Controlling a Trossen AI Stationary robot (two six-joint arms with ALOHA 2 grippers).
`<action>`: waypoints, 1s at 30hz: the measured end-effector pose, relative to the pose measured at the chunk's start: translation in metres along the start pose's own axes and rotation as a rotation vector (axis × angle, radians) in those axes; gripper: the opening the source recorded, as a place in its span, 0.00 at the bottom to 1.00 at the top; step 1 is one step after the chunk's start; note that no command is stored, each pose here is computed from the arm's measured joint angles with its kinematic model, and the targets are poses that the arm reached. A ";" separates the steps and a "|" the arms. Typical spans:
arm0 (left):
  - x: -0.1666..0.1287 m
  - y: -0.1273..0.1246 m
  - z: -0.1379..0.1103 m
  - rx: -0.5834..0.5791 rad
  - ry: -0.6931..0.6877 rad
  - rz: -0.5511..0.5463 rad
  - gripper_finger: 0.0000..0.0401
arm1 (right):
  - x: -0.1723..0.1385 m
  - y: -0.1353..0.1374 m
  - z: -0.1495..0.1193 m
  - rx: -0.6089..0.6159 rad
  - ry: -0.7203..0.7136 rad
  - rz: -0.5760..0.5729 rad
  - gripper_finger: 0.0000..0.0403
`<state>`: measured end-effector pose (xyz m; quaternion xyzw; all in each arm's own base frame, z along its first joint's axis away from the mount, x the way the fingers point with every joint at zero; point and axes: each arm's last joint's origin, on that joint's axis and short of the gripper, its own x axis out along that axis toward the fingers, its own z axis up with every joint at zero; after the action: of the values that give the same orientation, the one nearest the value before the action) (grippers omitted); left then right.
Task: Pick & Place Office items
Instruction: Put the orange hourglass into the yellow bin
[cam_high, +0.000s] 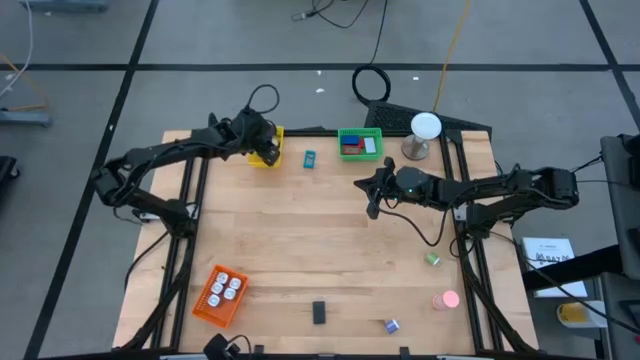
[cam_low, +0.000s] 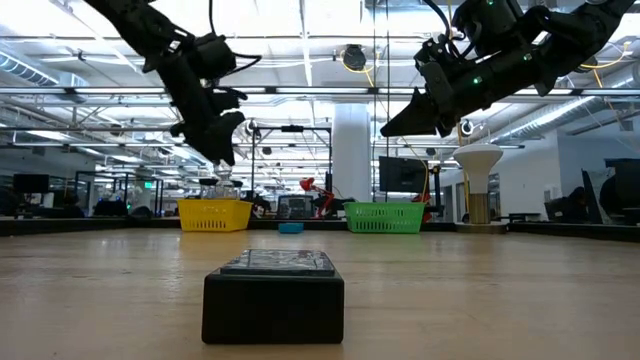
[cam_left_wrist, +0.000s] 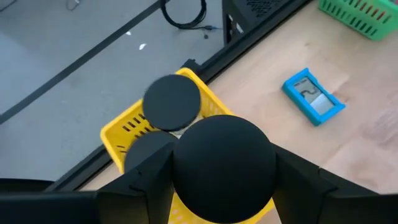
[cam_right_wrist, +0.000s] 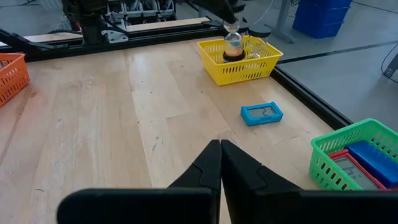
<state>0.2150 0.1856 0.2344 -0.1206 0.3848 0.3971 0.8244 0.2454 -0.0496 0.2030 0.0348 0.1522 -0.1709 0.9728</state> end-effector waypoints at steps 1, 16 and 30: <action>0.002 0.000 -0.002 0.000 -0.002 -0.002 0.53 | 0.000 0.000 0.000 0.001 0.000 0.000 0.00; 0.032 -0.011 -0.007 0.043 0.012 0.037 0.54 | 0.000 0.000 0.000 0.000 0.000 0.000 0.00; 0.028 -0.011 -0.007 0.057 0.017 0.029 0.53 | 0.000 0.000 0.000 0.001 0.000 0.000 0.00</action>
<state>0.2304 0.1912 0.2082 -0.0947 0.4045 0.3969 0.8184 0.2454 -0.0496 0.2030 0.0354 0.1521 -0.1708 0.9728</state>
